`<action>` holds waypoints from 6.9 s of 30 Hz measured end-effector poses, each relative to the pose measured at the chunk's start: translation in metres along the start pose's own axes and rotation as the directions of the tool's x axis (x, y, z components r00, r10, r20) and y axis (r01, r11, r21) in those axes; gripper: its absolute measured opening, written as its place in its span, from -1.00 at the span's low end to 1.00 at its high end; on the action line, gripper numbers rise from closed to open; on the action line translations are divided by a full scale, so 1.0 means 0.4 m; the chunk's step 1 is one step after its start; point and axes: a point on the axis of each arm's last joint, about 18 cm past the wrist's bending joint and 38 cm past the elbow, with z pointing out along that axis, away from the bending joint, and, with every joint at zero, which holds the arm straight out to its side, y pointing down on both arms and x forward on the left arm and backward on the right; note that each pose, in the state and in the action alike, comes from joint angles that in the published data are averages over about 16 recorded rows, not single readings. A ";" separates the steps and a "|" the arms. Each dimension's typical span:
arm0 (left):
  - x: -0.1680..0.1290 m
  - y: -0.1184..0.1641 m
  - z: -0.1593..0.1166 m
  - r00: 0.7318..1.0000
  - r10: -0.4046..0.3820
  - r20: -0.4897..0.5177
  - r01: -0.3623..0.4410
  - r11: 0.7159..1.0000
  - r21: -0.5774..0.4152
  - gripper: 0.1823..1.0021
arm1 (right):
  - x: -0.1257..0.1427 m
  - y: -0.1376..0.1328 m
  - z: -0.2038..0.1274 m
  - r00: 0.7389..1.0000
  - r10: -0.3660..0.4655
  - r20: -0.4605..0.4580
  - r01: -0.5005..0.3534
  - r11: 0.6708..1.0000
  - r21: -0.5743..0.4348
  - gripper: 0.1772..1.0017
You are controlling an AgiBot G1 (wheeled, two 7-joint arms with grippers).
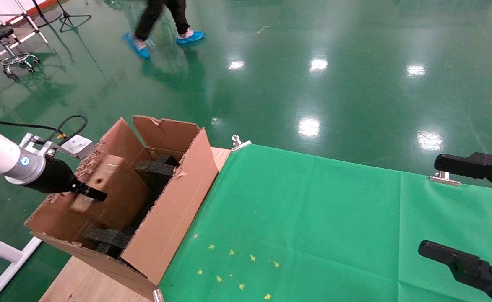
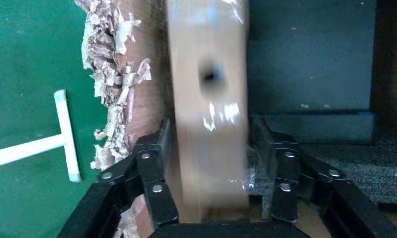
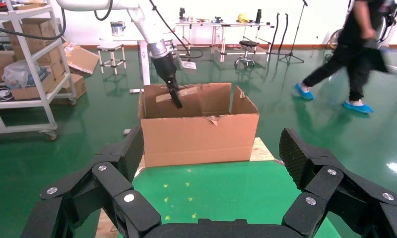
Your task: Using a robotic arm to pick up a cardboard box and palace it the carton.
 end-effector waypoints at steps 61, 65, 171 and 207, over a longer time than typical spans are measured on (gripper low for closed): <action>0.307 -0.215 -0.243 0.792 0.504 -0.345 -0.206 0.752 0.626 1.00 | 0.000 0.000 0.000 1.000 0.000 -0.001 0.000 1.000 0.000 1.00; 0.357 -0.210 -0.254 0.746 0.554 -0.370 -0.195 0.712 0.675 1.00 | 0.000 0.000 0.000 1.000 0.000 -0.001 0.000 1.000 0.000 1.00; 0.659 -0.022 -0.487 0.309 0.901 -0.303 0.132 0.275 0.952 1.00 | 0.001 0.000 -0.001 1.000 0.001 -0.001 -0.001 1.000 0.000 1.00; 0.659 -0.022 -0.487 0.309 0.901 -0.303 0.131 0.275 0.952 1.00 | 0.000 0.000 -0.001 1.000 0.001 -0.001 -0.001 1.000 0.000 1.00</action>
